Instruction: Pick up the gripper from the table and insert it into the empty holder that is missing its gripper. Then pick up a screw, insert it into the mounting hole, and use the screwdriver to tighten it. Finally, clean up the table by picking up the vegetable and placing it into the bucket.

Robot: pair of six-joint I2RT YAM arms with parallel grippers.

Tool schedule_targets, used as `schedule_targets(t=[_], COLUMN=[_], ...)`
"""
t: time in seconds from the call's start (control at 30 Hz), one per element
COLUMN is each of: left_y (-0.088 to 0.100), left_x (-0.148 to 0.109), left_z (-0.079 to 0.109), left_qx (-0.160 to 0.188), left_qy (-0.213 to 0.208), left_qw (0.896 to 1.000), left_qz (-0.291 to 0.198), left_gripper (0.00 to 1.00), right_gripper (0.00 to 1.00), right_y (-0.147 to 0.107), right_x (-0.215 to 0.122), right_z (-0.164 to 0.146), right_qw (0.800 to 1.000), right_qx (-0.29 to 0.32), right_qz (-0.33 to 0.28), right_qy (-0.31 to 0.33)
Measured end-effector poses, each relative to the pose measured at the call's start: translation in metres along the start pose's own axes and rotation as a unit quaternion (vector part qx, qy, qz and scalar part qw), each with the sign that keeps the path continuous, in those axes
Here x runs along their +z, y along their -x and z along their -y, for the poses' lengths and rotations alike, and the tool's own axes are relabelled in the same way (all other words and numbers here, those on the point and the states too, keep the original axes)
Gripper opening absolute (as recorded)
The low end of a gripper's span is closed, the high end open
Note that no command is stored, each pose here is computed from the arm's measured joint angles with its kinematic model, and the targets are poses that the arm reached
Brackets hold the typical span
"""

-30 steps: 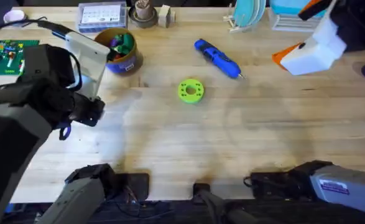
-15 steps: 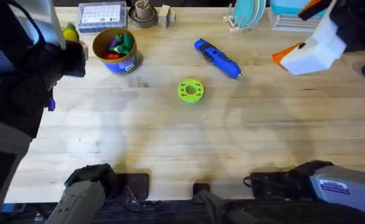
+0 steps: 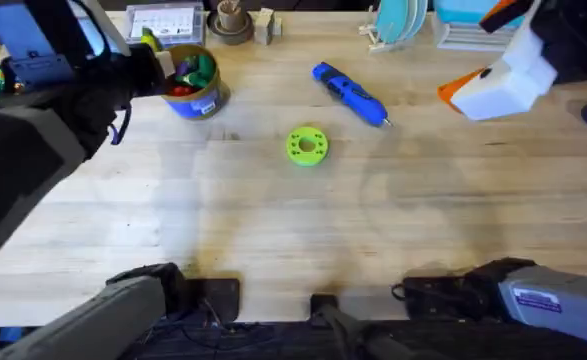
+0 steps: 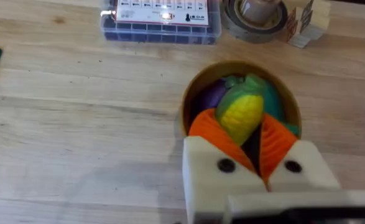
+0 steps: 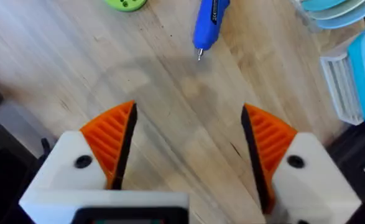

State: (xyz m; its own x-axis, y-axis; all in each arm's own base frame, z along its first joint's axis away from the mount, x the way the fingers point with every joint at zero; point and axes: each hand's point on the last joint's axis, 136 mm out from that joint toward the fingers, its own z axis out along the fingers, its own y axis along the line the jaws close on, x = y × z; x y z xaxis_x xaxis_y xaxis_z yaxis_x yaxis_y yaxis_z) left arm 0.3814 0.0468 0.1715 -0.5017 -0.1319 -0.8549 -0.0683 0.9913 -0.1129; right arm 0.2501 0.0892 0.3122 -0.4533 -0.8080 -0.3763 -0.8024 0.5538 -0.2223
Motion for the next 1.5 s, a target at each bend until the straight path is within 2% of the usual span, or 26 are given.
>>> schedule_targets(t=[0.17,0.33,0.53,0.6,0.73,0.8,0.9,1.0,1.1,1.27,1.4,1.5], left_y=[-0.007,-0.007,-0.001,0.007,0.031,0.046,0.062,0.07,0.068,0.059,0.058,0.058], left_x=[0.02,0.024,0.024,0.023,0.016,0.004,-0.021,-0.048,-0.076,-0.114,-0.141,-0.155], left_z=[-0.003,-0.003,-0.001,0.003,0.018,0.032,0.058,0.087,0.116,0.147,0.159,0.162], left_qx=[-0.015,-0.017,-0.02,-0.018,-0.006,0.005,0.024,0.046,0.069,0.097,0.102,0.102], left_qy=[-0.002,-0.004,-0.01,-0.02,-0.062,-0.097,-0.165,-0.244,-0.332,-0.446,-0.491,-0.5], left_qw=[1.0,1.0,1.0,0.999,0.996,0.991,0.978,0.958,0.929,0.879,0.854,0.849], left_qz=[-0.006,-0.004,0.008,0.024,0.07,0.097,0.127,0.142,0.145,0.138,0.136,0.137], left_gripper=[0.023,0.04,0.933,0.988,0.995,0.995,0.995,0.996,0.994,0.995,0.995,0.996], right_gripper=[0.992,0.992,0.993,0.993,0.994,0.994,0.994,0.994,0.994,0.993,0.993,0.994], right_y=[0.002,0.003,0.003,0.003,0.003,0.003,0.003,0.003,0.003,0.003,0.003,0.003], right_x=[0.0,0.0,0.0,0.0,0.0,0.0,0.0,0.0,0.0,0.0,0.0,0.0], right_z=[-0.002,-0.003,-0.003,-0.003,-0.003,-0.003,-0.003,-0.003,-0.003,-0.003,-0.003,-0.004], right_qw=[1.0,1.0,1.0,1.0,1.0,1.0,1.0,1.0,1.0,1.0,1.0,1.0], right_qx=[0.0,0.0,0.0,0.0,0.0,0.0,0.0,0.0,0.0,0.0,0.0,0.0], right_qz=[0.006,0.009,0.009,0.009,0.009,0.009,0.009,0.009,0.009,0.009,0.009,0.009], right_qy=[0.007,0.01,0.01,0.01,0.01,0.01,0.01,0.01,0.01,0.01,0.01,0.01])
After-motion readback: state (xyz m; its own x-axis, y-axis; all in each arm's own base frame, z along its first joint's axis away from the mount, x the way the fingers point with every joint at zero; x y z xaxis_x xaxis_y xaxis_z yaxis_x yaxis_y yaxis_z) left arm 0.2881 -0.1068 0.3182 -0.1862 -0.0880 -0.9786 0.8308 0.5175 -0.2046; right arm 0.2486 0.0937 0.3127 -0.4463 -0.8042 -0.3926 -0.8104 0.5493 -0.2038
